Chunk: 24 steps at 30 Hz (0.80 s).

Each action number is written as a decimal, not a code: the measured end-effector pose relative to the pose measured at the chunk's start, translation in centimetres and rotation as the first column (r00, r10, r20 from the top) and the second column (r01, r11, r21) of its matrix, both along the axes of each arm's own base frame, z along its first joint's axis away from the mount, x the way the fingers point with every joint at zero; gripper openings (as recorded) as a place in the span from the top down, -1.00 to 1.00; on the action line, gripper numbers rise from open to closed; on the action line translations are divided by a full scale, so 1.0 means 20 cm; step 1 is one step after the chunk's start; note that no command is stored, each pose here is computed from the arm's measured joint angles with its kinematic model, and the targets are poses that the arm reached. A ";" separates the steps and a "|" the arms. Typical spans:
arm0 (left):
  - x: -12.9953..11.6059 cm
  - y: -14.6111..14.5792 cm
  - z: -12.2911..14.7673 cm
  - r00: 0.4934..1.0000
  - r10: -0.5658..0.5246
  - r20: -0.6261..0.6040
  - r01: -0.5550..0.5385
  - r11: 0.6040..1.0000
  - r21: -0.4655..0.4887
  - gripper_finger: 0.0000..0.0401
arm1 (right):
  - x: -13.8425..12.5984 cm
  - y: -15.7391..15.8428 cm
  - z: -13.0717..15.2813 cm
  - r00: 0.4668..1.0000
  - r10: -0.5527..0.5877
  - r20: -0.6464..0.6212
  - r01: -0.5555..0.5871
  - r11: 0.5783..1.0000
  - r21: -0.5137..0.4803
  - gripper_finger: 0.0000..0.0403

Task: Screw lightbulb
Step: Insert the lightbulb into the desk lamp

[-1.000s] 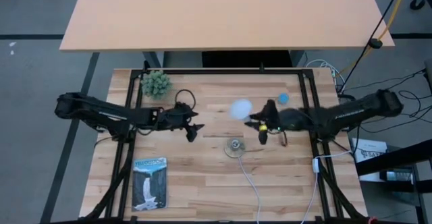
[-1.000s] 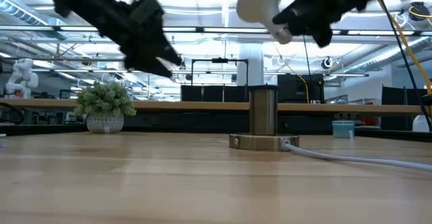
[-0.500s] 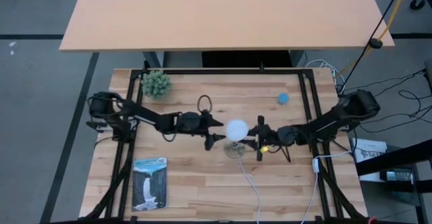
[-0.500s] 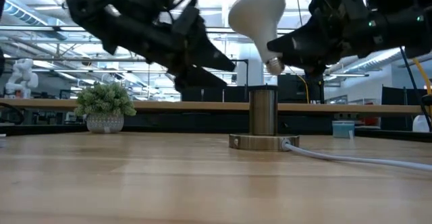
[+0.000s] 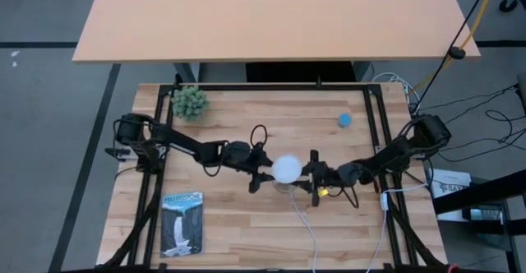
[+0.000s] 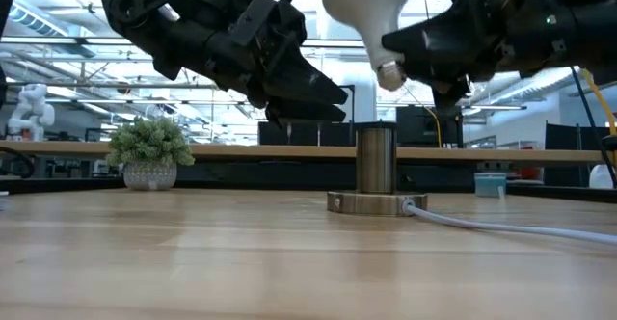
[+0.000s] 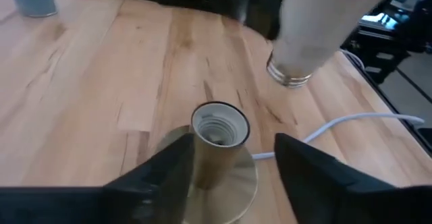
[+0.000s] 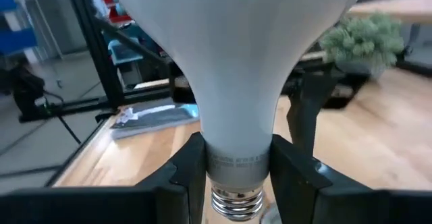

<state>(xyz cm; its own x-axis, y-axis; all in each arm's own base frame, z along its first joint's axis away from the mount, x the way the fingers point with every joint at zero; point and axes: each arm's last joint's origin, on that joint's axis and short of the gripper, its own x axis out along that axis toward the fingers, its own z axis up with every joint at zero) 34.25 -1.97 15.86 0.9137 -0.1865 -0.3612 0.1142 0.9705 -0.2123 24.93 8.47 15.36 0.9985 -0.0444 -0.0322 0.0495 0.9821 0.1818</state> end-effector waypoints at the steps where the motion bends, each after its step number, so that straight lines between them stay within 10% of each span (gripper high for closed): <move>1: 0.00 -0.01 0.00 1.000 -0.005 0.001 0.005 1.000 0.002 0.08 | 0.01 0.01 0.00 1.000 0.002 -0.014 -0.003 1.000 -0.030 0.42; 17: 0.00 0.04 0.01 1.000 0.023 0.020 -0.024 0.999 0.031 0.52 | 0.09 -0.02 -0.11 0.970 -0.145 -0.196 0.125 0.986 -0.111 0.40; 24: 0.01 0.03 0.02 0.999 0.022 0.050 -0.024 0.999 0.029 0.52 | 0.09 -0.03 -0.14 0.957 -0.151 -0.248 0.146 0.989 -0.038 -0.02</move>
<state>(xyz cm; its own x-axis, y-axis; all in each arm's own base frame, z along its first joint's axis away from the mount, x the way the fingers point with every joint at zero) 34.42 -1.27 16.25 0.9345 -0.1553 -0.3204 0.1015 0.9787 -0.1785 26.65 7.93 12.63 0.9410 -0.1943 -0.2770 0.2362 0.9634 0.1266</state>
